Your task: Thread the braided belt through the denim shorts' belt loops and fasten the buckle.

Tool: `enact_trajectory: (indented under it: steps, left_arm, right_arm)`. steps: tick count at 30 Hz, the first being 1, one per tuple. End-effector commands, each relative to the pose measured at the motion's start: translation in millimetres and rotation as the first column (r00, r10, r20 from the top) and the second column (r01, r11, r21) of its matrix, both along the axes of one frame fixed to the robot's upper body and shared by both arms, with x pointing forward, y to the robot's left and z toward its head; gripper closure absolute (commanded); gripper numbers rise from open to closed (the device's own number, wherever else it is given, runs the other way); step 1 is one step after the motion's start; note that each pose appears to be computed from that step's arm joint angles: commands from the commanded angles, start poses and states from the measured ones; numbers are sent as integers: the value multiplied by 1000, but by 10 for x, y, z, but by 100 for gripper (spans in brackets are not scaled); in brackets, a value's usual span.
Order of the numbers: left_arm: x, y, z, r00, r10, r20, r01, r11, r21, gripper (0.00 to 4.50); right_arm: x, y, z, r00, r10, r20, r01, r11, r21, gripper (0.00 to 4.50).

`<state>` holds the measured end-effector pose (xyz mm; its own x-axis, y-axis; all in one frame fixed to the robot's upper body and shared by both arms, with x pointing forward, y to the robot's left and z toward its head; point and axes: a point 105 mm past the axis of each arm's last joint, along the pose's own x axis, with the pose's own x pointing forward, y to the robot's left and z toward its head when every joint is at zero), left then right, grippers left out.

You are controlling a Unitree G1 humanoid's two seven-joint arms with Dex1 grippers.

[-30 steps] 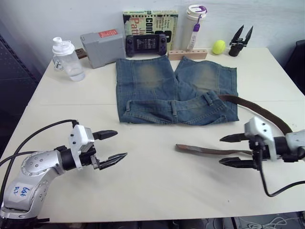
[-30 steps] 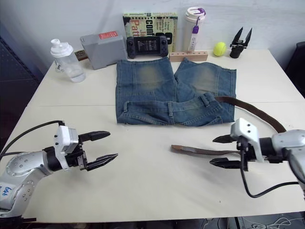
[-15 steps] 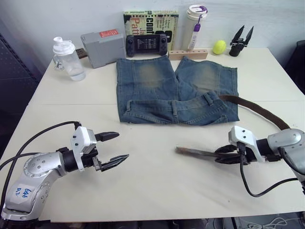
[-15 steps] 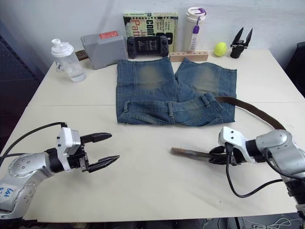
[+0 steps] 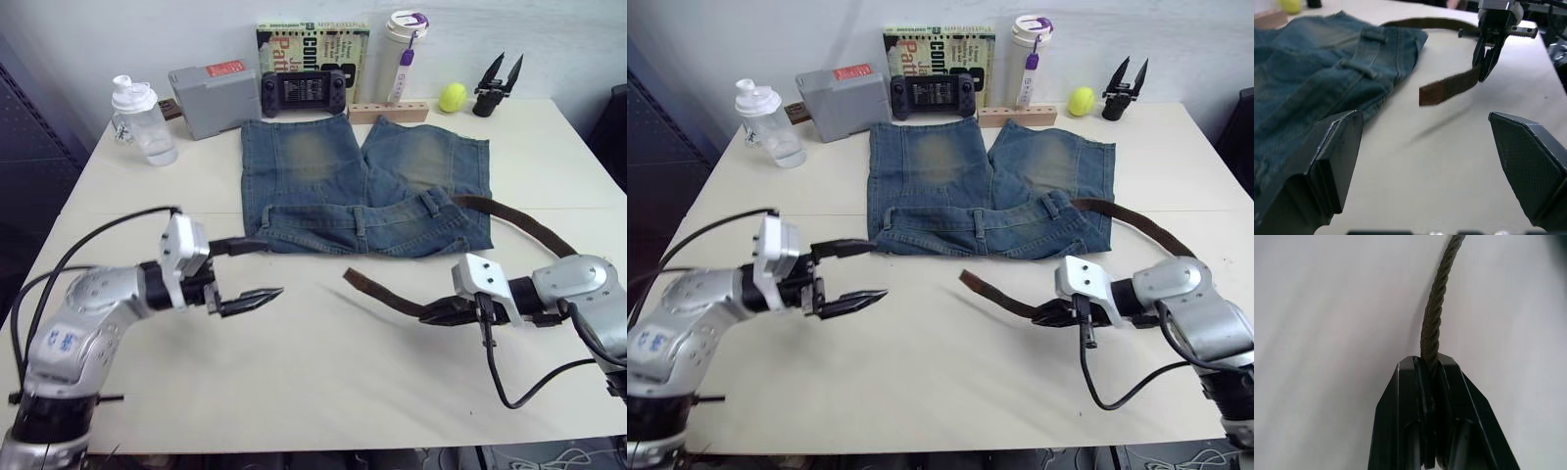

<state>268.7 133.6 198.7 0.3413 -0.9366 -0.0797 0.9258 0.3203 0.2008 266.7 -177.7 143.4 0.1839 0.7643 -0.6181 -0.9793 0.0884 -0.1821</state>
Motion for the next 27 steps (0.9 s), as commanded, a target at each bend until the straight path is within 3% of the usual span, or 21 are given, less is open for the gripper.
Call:
enact_trajectory:
  steps: [1,5,16,19,27]
  left_arm:
    - [-54,-299,-27,971,-225,-80,224,974,-24,0]
    - [-65,-425,-178,937,-321,-135,325,945,11,0]
    - [0,-554,-219,917,-365,-162,367,930,-19,0]
    - [11,-573,-237,917,-363,-165,365,931,-20,84]
    - [0,-603,-262,910,-373,-181,374,927,-26,378]
  right_arm:
    - [-122,213,221,994,95,52,-96,995,8,446]
    - [-168,305,273,990,127,66,-127,992,4,446]
    - [-202,361,319,987,140,79,-141,990,9,446]
    - [-199,356,319,987,138,78,-139,990,11,450]
    - [-197,380,338,987,138,79,-141,990,30,450]
